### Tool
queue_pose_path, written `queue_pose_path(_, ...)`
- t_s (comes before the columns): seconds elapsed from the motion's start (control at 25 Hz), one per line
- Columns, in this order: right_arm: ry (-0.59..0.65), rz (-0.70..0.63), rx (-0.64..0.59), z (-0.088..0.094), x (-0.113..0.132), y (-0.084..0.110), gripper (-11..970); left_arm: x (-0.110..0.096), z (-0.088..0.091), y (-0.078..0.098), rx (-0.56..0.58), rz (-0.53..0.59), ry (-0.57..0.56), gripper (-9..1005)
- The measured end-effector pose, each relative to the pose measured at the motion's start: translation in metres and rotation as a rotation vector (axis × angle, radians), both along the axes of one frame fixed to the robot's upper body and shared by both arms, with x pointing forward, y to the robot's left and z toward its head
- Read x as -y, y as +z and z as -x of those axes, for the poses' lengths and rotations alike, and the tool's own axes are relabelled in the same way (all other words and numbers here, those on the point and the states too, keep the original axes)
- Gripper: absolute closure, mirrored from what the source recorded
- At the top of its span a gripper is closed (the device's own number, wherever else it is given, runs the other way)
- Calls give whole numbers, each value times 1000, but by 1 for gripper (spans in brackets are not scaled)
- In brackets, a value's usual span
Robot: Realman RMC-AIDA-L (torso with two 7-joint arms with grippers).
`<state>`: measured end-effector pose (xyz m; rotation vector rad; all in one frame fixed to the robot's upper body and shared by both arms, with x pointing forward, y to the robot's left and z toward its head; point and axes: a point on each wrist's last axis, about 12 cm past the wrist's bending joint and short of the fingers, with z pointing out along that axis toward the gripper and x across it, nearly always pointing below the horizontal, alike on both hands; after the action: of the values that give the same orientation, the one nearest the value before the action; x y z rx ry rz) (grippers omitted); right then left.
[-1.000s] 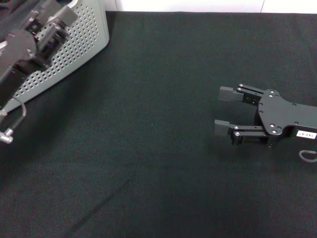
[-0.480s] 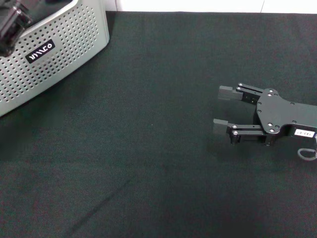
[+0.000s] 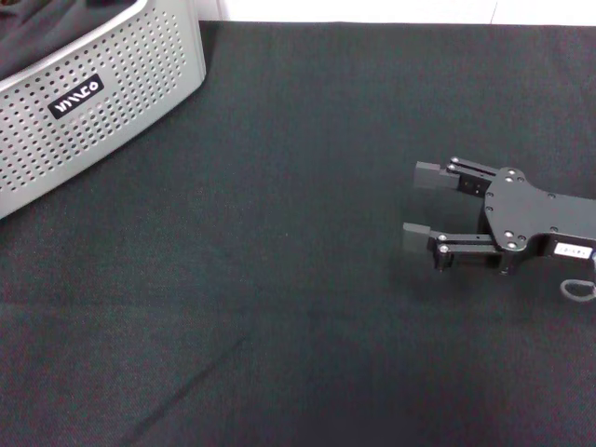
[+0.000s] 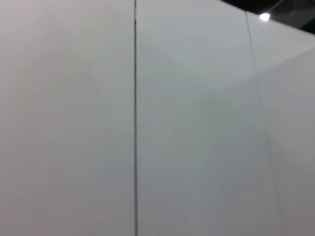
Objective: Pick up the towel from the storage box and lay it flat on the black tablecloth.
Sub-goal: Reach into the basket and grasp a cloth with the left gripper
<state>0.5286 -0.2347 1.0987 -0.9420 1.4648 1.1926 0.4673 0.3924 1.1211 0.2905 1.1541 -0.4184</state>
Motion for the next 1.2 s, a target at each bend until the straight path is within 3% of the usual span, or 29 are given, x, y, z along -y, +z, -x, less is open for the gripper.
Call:
queue_pose_path(0.16, 2, 2, 2, -1, -1, 1, 61, -9, 15, -3, -4, -76, 52, 389)
queue_pose_path(0.44, 1, 11, 0, -1, -2, -1, 62, -13, 26, -10, -14, -164, 88, 389)
queue_pose_path(0.88, 3, 11, 1, -2, -3, 0, 62, -10, 30, -25, -7, -255, 165, 393)
queue_pose_path(1.2, 5, 10, 4, -3, -4, 1, 62, -4, 30, -34, -31, -264, 160, 412)
